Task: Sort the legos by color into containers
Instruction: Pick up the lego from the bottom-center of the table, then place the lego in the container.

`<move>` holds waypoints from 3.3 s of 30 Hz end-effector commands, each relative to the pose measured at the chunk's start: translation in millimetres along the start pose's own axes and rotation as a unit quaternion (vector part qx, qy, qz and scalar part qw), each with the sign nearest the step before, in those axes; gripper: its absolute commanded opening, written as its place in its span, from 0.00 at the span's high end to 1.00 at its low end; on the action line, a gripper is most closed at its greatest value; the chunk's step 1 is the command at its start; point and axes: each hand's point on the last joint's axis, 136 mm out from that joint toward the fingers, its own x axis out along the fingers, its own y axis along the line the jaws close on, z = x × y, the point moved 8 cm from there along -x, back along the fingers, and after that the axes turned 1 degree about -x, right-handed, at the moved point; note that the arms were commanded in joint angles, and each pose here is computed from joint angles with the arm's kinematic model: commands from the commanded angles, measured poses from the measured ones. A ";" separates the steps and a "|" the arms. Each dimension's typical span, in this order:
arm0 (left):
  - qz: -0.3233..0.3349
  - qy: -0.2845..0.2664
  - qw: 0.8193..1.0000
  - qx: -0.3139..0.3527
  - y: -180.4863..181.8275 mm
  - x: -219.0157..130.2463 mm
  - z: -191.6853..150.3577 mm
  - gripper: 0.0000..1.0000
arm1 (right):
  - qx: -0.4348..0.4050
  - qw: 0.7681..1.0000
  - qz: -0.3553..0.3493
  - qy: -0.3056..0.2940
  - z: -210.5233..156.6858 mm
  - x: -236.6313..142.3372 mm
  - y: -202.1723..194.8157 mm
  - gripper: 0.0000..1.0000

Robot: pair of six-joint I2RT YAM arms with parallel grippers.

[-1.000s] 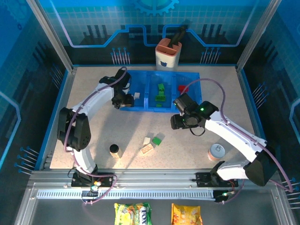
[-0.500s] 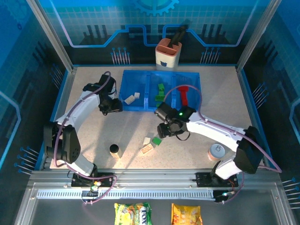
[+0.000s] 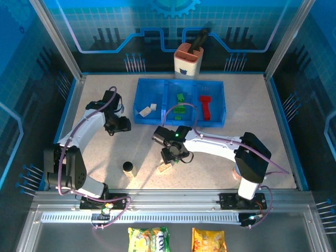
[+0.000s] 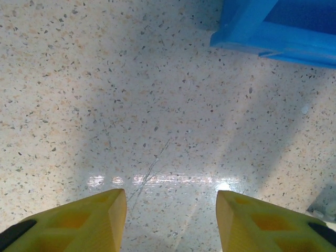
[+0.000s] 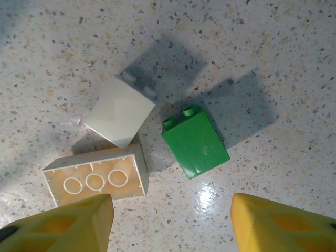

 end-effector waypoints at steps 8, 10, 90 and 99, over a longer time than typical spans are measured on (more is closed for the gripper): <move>-0.019 -0.020 1.000 0.003 3.7 -2.3 3.7 0.51 | 0.000 1.000 -0.011 0.023 8.7 27.2 -16.8 0.39; -0.020 -0.020 1.000 0.002 4.0 -2.6 3.7 0.51 | -0.003 0.999 -0.012 0.030 9.3 32.8 -15.5 0.40; -0.047 -0.032 0.998 -0.007 7.4 -7.9 6.3 0.53 | 0.005 1.000 -0.026 -0.014 88.4 -10.4 -58.5 0.62; -0.050 -0.034 0.998 -0.008 8.1 -8.9 6.6 0.53 | 0.027 0.999 -0.026 -0.039 128.1 -26.0 -84.7 0.63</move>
